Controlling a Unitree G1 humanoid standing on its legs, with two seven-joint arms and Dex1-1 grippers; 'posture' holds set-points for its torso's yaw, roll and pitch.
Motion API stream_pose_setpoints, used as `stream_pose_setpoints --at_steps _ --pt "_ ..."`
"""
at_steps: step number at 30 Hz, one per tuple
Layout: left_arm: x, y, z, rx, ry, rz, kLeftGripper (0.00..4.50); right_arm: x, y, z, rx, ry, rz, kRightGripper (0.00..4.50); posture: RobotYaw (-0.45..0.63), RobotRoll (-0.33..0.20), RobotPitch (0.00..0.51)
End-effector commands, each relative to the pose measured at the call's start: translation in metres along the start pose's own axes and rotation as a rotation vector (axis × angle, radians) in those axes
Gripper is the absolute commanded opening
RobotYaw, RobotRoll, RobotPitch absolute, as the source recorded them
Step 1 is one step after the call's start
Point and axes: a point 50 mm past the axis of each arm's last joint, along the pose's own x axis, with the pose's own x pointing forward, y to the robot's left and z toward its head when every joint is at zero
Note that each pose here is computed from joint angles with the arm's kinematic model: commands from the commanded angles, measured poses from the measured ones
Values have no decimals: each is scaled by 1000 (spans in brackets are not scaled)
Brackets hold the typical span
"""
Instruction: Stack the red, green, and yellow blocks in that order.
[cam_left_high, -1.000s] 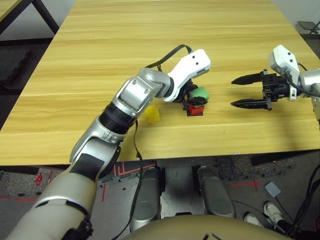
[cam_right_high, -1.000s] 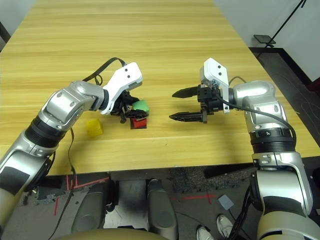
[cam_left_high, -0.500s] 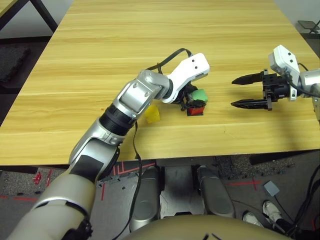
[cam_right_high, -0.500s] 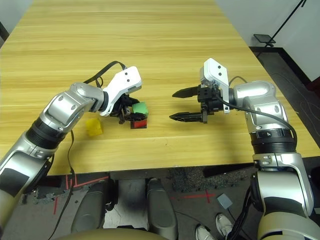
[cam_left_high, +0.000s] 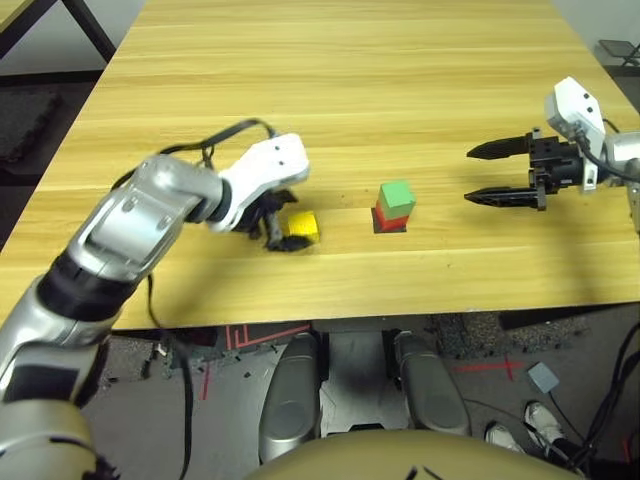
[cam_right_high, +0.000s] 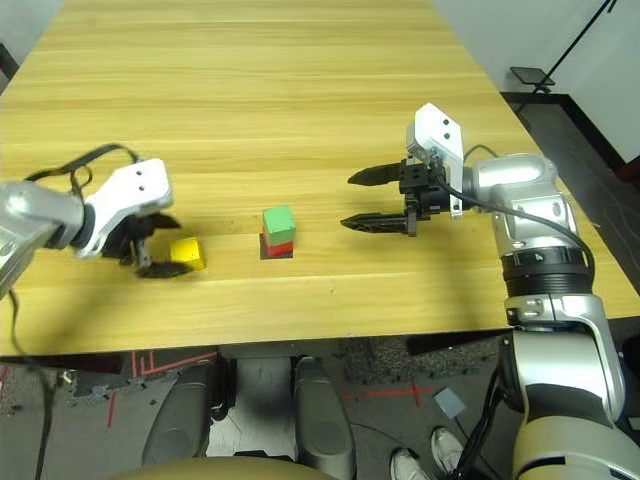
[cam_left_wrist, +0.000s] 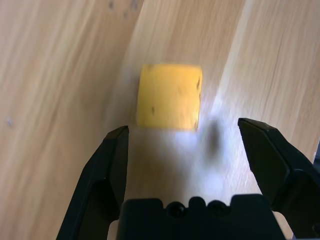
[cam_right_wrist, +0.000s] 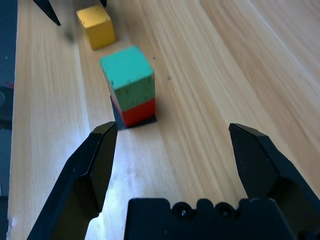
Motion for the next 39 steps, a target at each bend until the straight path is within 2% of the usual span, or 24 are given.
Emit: stream_pose_setpoints --at_steps 1,6,14,17,21,22,23,24,28,32,35,39 --pt "4 5 -5 -5 -12 31 4472 2 -2 2 -10 2 13 4500 180 2 140" --pt "16 13 -1 -7 -58 62 4472 0 -3 4 -10 6 14 4500 170 -6 141" --pt "26 13 2 25 -74 44 4472 -3 -2 3 -6 10 5 4500 154 -4 142" --pt "27 11 4 23 -82 41 3849 -4 -1 2 -1 10 -2 4500 151 -1 142" --pt "23 5 11 -21 -74 29 2515 -4 0 0 5 8 -7 4500 152 6 140" --pt "20 5 15 -20 -79 29 2072 -4 0 0 6 8 -7 4500 153 7 139" --pt "18 4 19 -17 -88 29 1916 -4 0 -1 8 7 -8 4500 158 9 139" --pt "17 4 22 -15 -93 29 1926 -4 0 -1 9 6 -9 4500 159 11 138" --pt "-3 4 65 34 -183 21 1926 -3 1 -4 13 6 -8 4500 168 21 136" --pt "-15 3 98 85 -241 2 1926 0 3 -6 23 2 3 4500 171 31 135" --pt "-16 2 116 115 -261 -20 1926 2 5 -9 29 -1 9 4500 170 38 134" --pt "-6 3 133 155 -256 -57 1926 3 8 -12 37 -3 14 4500 153 51 136"
